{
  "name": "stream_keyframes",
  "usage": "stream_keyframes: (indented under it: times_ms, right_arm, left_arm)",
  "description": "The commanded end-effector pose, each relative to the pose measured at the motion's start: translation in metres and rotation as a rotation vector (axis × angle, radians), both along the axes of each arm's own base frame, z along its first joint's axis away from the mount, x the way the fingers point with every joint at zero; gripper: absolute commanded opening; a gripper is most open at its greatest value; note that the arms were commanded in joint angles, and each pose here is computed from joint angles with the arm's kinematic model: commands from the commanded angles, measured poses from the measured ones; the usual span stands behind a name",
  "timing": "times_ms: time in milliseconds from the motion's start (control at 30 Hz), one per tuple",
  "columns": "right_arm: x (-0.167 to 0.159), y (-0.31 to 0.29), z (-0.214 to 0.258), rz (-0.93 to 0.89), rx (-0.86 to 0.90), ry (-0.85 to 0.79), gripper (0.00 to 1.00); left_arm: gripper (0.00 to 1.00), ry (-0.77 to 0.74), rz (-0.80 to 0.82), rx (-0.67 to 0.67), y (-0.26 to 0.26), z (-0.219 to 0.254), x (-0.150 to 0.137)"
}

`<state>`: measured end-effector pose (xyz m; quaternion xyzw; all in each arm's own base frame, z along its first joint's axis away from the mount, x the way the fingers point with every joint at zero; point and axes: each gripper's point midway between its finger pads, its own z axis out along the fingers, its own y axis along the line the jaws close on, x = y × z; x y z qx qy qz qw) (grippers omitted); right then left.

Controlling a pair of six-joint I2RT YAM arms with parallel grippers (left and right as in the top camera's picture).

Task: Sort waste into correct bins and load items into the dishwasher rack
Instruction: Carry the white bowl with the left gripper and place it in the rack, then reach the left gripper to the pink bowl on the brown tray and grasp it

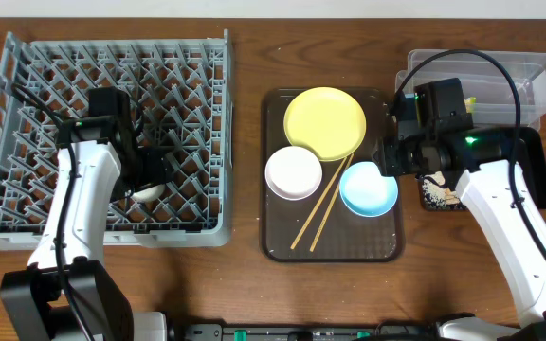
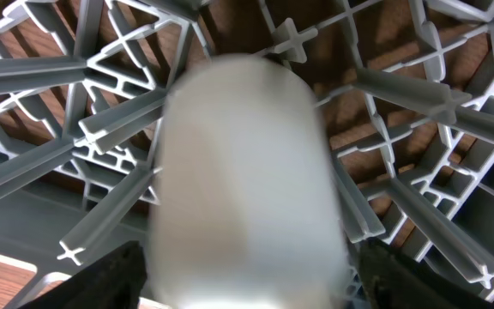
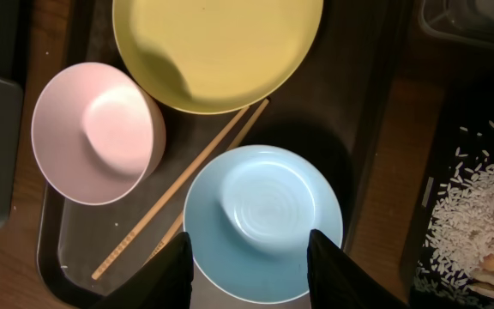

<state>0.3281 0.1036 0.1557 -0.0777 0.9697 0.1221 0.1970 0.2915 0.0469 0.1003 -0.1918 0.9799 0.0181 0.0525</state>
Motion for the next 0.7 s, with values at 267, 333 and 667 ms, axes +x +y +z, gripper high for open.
stream_keyframes:
  times_ms: [267,333,667]
  right_arm:
    - [0.0,-0.005,0.006,-0.007,-0.004,-0.019,0.42]
    - [0.0,-0.005,0.006,-0.007,-0.004,-0.019,0.42]
    - [0.002,-0.022,0.003,-0.1,-0.077,-0.012,0.43]
  left_arm:
    - [0.81,-0.144,0.021,0.021,0.003,0.041,0.008]
    - [0.81,-0.187,0.014,0.017,-0.001,0.052,0.008]
    - [0.79,-0.44,-0.28,-0.231,-0.109,0.1,0.032]
